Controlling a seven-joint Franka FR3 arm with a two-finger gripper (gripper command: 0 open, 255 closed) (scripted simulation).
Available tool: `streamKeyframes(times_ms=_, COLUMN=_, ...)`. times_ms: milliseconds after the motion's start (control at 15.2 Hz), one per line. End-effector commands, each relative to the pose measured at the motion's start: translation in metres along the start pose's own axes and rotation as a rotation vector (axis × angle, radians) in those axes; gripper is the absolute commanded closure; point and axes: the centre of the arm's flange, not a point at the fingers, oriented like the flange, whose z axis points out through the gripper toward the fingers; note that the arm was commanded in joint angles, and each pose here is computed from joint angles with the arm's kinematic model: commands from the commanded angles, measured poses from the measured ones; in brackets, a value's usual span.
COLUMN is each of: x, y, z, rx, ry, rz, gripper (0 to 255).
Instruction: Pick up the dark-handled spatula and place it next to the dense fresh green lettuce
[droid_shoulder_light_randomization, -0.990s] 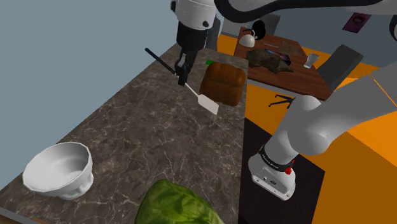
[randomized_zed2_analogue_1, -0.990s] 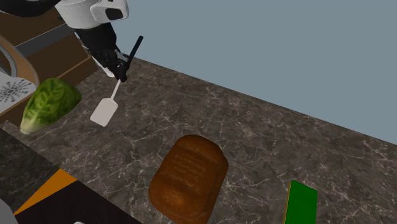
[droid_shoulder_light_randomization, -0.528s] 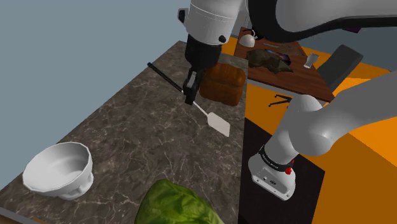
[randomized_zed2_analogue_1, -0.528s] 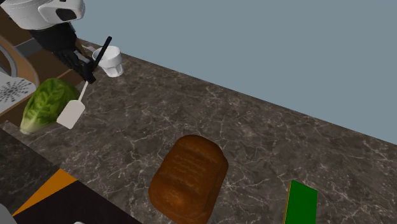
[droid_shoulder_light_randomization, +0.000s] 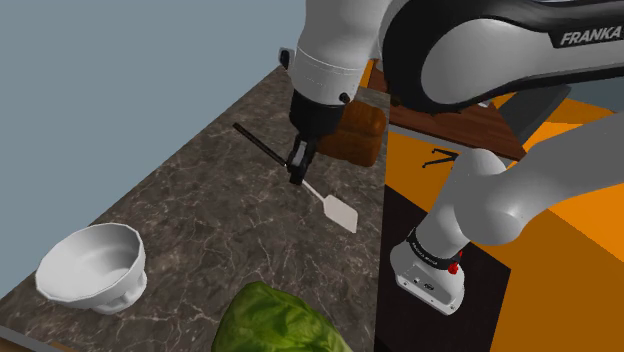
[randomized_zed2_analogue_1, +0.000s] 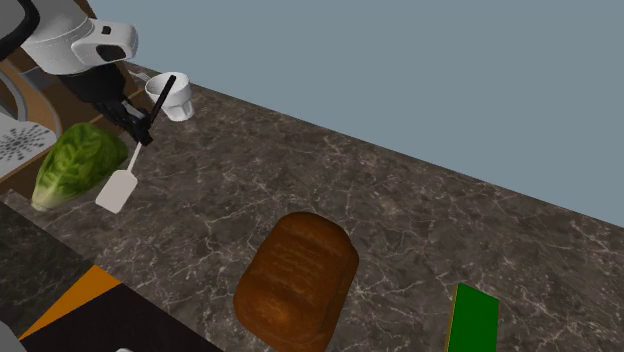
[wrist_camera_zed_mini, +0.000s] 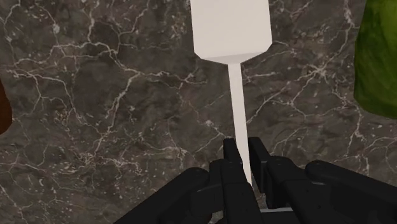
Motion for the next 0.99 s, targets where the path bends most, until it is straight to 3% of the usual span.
streamKeyframes(times_ms=0, x=-0.001, y=0.001, z=0.01, rx=0.0, ry=0.0, rz=0.0, gripper=255)
streamKeyframes(times_ms=924, x=-0.005, y=0.001, z=0.084, rx=0.0, ry=0.0, rz=0.0, gripper=255)
